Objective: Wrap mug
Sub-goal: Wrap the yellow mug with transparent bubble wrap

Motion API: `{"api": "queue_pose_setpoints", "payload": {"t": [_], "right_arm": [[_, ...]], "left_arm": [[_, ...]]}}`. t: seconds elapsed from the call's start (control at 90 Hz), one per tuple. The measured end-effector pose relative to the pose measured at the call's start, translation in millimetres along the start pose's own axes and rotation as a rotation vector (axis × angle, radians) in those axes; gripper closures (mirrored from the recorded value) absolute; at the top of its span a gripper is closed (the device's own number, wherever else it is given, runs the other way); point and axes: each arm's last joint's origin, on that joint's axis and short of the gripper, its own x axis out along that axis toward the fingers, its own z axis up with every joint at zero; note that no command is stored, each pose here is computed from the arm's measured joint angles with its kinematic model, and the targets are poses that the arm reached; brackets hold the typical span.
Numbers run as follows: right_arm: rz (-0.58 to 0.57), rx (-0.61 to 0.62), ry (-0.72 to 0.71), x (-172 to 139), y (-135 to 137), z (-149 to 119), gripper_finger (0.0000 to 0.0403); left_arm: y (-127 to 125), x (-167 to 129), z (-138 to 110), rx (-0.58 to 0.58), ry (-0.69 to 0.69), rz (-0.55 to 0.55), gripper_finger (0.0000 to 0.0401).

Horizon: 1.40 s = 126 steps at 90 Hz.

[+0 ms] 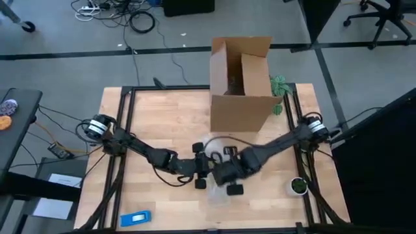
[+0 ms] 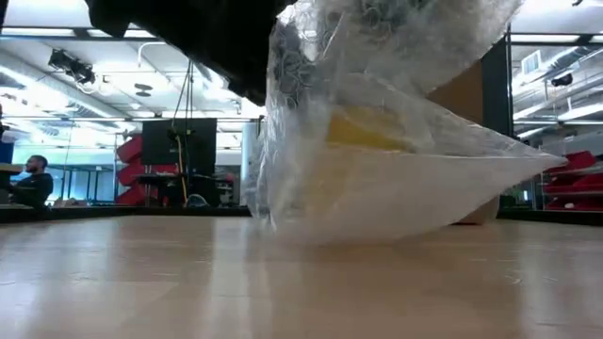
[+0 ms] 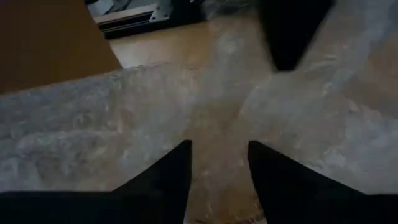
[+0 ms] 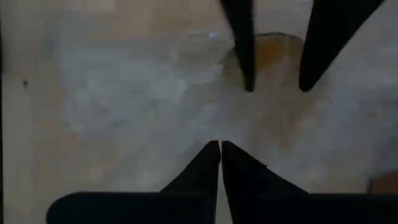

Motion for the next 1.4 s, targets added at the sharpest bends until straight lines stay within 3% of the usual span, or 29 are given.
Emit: {"api": "queue_pose_setpoints", "payload": {"t": [0.1,0.222,0.378,0.467,0.644,0.844,1.089,1.4], "right_arm": [[0.003,0.020,-0.057,-22,26,-6,0.0403],[0.059,0.070,-0.027,-27,53,-21,0.0403],[0.052,0.124,0.079,-7,73,-49,0.0403],[-0.029,0.112,0.037,11,75,-58,0.0403],[-0.168,0.086,-0.149,28,61,-43,0.0403],[-0.280,-0.024,-0.335,14,47,-11,0.0403],[-0.297,-0.021,-0.286,24,24,-3,0.0403],[-0.111,0.083,-0.075,78,-14,-22,0.0403]], "left_arm": [[0,0,0,0.004,0.003,0.001,0.0259],[0,0,0,0.010,-0.001,0.001,0.0259],[0,0,0,0.005,-0.005,0.001,0.0259],[1,0,0,0.003,-0.004,0.002,0.0259],[0,0,0,-0.021,-0.003,0.002,0.0259],[0,0,-1,-0.019,0.001,0.001,0.0259],[0,0,-1,-0.017,0.003,0.002,0.0259],[3,-15,12,0.012,-0.034,-0.012,0.0259]]}}
